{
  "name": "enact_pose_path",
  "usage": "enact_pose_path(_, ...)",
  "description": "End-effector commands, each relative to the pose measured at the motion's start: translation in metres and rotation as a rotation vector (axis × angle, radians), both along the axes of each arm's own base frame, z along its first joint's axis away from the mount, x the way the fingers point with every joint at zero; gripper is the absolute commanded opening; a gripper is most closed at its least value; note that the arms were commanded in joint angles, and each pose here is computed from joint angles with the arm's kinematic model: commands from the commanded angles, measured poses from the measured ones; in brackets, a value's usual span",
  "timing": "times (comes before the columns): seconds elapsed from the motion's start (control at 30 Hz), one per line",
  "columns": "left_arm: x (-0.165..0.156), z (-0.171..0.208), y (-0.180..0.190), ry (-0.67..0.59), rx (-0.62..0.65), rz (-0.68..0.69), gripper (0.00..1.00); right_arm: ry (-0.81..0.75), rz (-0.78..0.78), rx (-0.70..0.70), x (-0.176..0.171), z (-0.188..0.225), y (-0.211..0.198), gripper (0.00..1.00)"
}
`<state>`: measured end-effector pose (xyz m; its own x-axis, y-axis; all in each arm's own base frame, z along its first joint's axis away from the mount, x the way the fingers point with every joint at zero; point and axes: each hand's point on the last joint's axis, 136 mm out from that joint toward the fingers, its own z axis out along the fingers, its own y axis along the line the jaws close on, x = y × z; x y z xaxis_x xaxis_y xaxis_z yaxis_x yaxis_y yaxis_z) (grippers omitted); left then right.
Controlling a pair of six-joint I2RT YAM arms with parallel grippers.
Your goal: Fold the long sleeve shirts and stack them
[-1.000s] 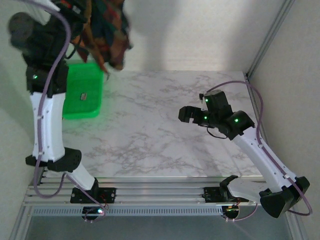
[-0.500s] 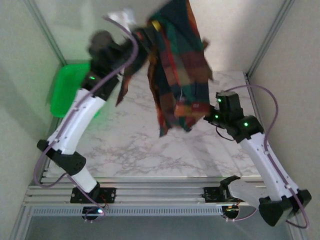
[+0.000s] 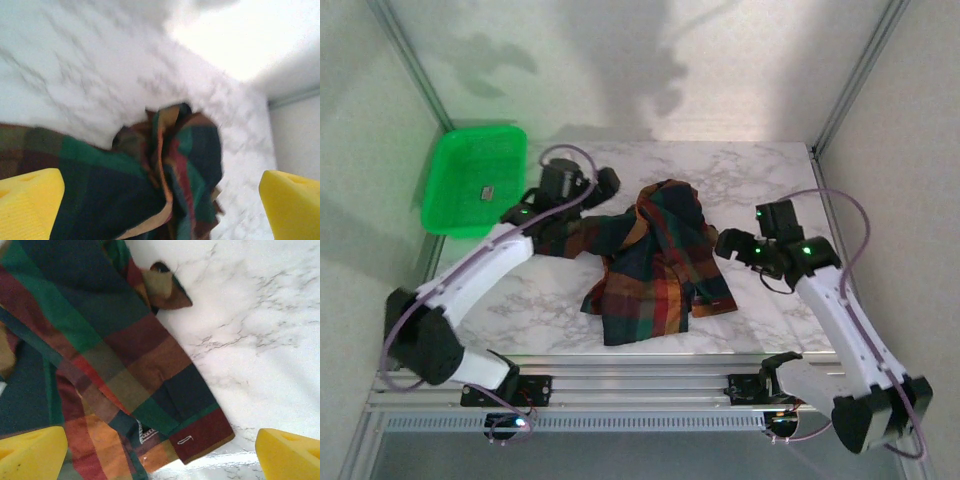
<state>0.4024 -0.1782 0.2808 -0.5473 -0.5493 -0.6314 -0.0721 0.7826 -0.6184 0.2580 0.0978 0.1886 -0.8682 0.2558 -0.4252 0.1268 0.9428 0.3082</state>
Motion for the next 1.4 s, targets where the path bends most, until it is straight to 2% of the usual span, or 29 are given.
enact_pose_path(0.0,-0.024,-0.003,0.025,0.079,0.035,0.054,1.0,0.077,0.137,-0.053,0.002,-0.017,0.023,0.97)
enact_pose_path(0.13,-0.052,-0.096,0.028,0.318,0.025,0.022,1.0,0.206,0.123,-0.145,0.007,-0.058,0.021,0.92)
enact_pose_path(0.23,-0.063,-0.139,0.031,0.385,0.021,0.041,1.0,0.272,0.141,-0.197,-0.002,-0.078,0.021,0.91)
enact_pose_path(0.43,-0.055,-0.173,0.04,0.391,0.038,0.119,1.0,0.365,0.086,-0.28,-0.028,-0.114,0.002,0.9)
enact_pose_path(0.63,-0.034,-0.188,0.05,0.362,0.01,0.253,1.0,0.41,0.016,-0.289,-0.035,-0.143,0.003,0.81)
enact_pose_path(0.73,-0.024,-0.205,0.054,0.394,0.012,0.308,1.0,0.436,-0.019,-0.296,-0.036,-0.158,0.004,0.76)
enact_pose_path(0.87,-0.019,-0.236,0.06,0.473,0.04,0.362,1.0,0.435,-0.081,-0.327,-0.033,-0.167,-0.003,0.63)
enact_pose_path(1.03,-0.01,-0.267,0.076,0.537,0.059,0.444,0.99,0.435,-0.144,-0.329,-0.026,-0.172,-0.012,0.27)
enact_pose_path(1.1,0.0,-0.275,0.075,0.544,0.044,0.436,0.86,0.424,-0.176,-0.302,-0.019,-0.168,-0.017,0.1)
enact_pose_path(1.17,0.01,-0.278,0.078,0.547,0.055,0.442,0.66,0.396,-0.212,-0.27,-0.013,-0.155,-0.024,0.0)
enact_pose_path(1.23,0.019,-0.28,0.079,0.546,0.062,0.435,0.49,0.336,-0.242,-0.224,-0.004,-0.13,-0.031,0.0)
enact_pose_path(1.37,0.045,-0.28,0.084,0.542,0.126,0.401,0.14,0.15,-0.273,-0.133,0.015,-0.052,-0.044,0.0)
